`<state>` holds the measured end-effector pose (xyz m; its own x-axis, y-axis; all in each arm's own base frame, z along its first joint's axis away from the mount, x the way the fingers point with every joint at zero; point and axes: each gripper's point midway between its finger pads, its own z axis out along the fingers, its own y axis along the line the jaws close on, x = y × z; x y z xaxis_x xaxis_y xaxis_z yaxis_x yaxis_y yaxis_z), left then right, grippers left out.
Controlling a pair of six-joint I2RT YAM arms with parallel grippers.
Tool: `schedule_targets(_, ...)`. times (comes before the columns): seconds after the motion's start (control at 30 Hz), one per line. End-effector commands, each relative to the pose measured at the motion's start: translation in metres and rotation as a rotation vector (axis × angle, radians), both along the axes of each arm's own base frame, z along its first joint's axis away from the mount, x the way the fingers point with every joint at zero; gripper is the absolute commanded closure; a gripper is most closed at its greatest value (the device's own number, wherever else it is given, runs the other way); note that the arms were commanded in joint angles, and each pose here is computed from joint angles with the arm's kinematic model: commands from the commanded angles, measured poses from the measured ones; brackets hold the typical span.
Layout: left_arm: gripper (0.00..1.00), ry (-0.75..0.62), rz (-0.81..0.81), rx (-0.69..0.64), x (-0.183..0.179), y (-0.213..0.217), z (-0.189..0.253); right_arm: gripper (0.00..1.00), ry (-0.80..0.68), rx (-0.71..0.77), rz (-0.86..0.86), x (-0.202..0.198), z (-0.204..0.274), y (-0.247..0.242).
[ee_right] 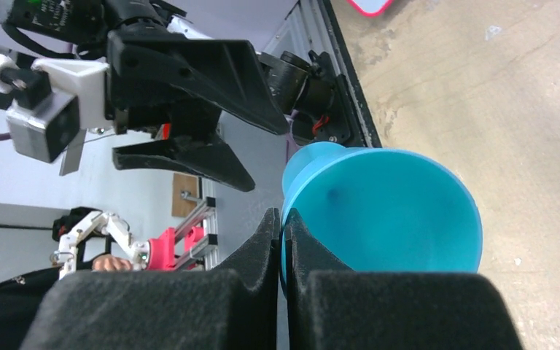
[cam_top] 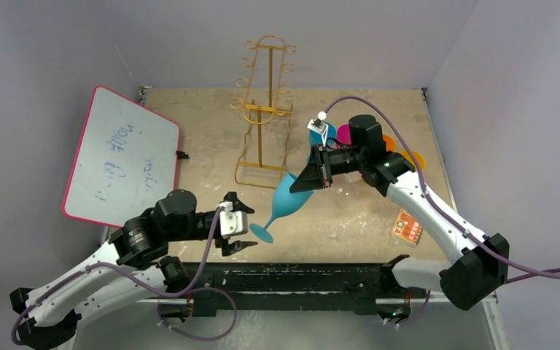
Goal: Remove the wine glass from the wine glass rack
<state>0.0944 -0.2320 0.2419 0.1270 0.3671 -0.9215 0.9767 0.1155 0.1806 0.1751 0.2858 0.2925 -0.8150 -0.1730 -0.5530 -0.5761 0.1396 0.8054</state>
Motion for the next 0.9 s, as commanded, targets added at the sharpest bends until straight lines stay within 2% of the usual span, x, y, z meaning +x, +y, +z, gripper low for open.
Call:
schedule_targets(0.0,0.26,-0.036,0.115,-0.146,0.014,0.002,0.032,1.0,-0.047,-0.023,-0.032,-0.002,-0.003,-0.004)
schedule_targets(0.2,0.23,-0.014,0.233,-0.233,0.024,0.011,0.04,1.0,-0.059,-0.032,-0.092,0.005,-0.003,-0.004)
schedule_targets(0.47,0.21,0.027,0.53,-0.288,0.06,0.036,0.045,1.0,-0.094,-0.187,-0.366,0.04,-0.015,-0.017)
schedule_targets(0.6,0.2,0.1,0.804,-0.398,0.084,0.066,0.054,1.0,-0.11,-0.217,-0.454,0.043,-0.016,-0.024)
schedule_targets(0.77,0.19,0.153,1.053,-0.439,0.099,0.099,0.045,1.0,-0.123,-0.277,-0.556,0.045,-0.018,-0.037)
schedule_targets(0.87,0.17,0.226,1.308,-0.569,0.108,0.135,0.039,1.0,-0.163,-0.29,-0.603,0.043,-0.01,-0.035)
